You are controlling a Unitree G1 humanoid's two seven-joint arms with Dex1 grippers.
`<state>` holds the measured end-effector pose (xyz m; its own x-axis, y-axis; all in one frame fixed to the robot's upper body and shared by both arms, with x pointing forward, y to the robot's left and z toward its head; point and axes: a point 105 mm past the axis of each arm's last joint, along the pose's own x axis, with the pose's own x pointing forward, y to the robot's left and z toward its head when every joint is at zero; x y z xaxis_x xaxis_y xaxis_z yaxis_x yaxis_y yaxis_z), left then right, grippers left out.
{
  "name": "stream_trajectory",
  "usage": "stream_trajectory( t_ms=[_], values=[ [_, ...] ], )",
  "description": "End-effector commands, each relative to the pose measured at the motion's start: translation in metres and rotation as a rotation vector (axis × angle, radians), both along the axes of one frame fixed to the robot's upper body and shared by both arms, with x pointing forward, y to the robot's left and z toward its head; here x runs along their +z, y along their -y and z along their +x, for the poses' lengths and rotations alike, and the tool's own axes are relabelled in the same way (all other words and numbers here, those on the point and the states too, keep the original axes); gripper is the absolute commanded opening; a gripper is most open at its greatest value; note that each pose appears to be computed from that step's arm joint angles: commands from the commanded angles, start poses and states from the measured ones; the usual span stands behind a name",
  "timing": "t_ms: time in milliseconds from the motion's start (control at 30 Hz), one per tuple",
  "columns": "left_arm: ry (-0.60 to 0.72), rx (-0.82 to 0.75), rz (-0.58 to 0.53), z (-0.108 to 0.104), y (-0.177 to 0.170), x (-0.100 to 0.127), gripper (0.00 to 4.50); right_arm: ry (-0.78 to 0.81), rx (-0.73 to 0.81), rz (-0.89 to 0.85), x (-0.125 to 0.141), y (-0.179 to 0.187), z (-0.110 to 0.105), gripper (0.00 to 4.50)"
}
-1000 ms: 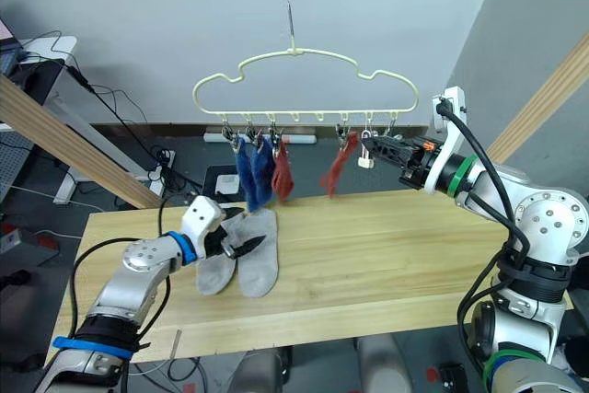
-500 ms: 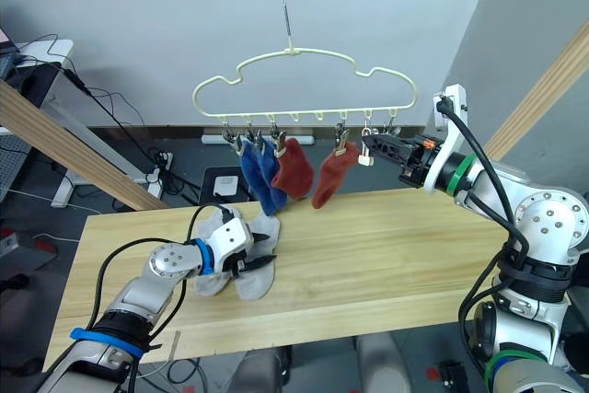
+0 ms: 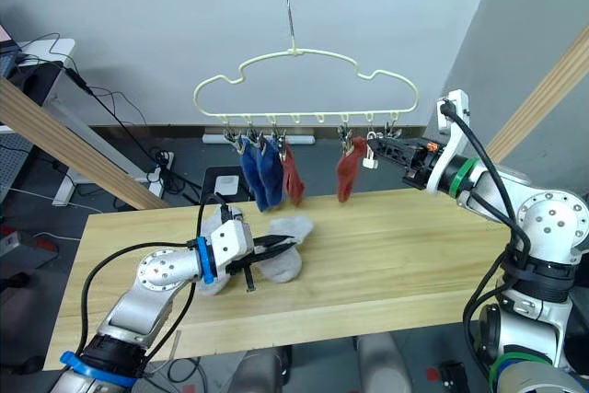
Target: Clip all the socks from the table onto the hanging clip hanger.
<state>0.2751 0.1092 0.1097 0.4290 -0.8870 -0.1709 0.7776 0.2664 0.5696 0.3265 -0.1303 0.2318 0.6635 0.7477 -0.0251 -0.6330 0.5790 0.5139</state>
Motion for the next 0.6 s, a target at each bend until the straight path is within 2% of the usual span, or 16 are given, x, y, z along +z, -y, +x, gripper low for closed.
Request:
stream_trajectory(
  t_ms=[33,167,233,400,600],
  values=[
    [0.177,-0.069,-0.064,-0.013,0.009,0.035,0.04,-0.036,-0.046,0.04,0.004,0.01,0.003,0.14],
    [0.419,-0.103,-0.123,-0.018,0.021,0.064,0.04,-0.119,-0.043,0.132,0.003,0.008,0.003,0.14],
    [0.491,-0.105,-0.139,-0.017,0.027,0.07,0.04,-0.153,-0.038,0.167,0.004,0.005,0.001,0.14],
    [0.547,-0.096,-0.161,-0.01,0.041,0.073,0.04,-0.215,-0.009,0.238,0.011,-0.006,-0.01,0.14],
    [0.555,-0.114,-0.169,-0.007,0.054,0.069,0.04,-0.218,-0.03,0.283,0.018,-0.013,-0.009,0.14]
  ],
)
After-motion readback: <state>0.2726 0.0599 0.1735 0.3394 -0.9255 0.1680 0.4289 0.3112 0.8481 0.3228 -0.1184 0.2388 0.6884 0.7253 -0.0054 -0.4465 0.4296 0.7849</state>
